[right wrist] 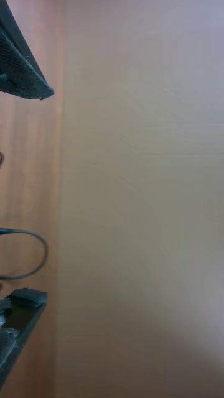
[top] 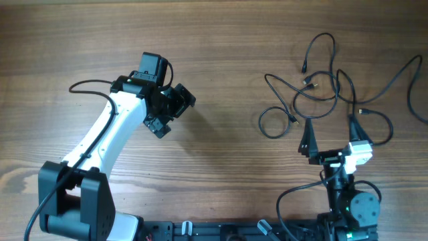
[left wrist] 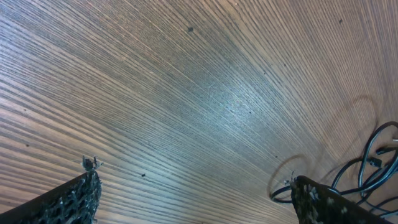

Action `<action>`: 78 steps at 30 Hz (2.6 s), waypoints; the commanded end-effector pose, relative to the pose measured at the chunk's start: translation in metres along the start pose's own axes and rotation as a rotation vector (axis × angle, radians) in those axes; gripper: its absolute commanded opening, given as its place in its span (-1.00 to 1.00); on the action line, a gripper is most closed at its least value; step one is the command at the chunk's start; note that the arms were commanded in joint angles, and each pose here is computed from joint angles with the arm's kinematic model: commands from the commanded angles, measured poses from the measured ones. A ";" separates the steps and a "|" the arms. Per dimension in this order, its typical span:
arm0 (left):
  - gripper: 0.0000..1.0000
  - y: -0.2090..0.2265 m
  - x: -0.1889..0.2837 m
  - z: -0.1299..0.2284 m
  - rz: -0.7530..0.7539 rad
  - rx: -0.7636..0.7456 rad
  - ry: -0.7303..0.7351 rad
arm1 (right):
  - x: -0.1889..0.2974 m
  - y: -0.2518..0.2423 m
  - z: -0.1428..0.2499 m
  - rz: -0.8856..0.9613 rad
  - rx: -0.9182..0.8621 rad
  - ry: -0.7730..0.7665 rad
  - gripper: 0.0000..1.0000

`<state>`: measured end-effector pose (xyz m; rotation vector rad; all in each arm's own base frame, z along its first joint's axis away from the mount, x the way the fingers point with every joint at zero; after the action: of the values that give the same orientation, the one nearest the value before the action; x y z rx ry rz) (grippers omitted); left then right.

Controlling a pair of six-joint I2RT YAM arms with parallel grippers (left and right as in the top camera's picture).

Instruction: Untangle cables

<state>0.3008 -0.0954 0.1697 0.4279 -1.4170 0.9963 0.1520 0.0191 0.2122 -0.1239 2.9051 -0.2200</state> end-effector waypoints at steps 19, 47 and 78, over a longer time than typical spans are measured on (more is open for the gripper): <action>1.00 0.000 0.003 0.001 0.004 -0.019 -0.014 | 0.004 0.009 0.035 -0.075 0.015 0.200 0.99; 1.00 0.000 0.003 0.001 0.004 -0.019 -0.014 | 0.004 0.009 0.035 -0.075 0.015 0.201 0.99; 1.00 -0.023 0.078 0.002 0.295 -0.110 -0.366 | 0.004 0.009 0.035 -0.076 0.015 0.200 1.00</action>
<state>0.3118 -0.0953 0.2156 0.3145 -1.6853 1.0957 0.1559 0.0218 0.1738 -0.2045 3.1210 -0.2702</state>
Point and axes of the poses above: each gripper's point midway between its finger pads, its own x axis back along the fingers, its own y axis along the line the jaws close on, z = x × y, the point moved 9 cm from there along x, back along the fingers, and after that the axes turned 11 degrees about x, right-handed, at the moved point
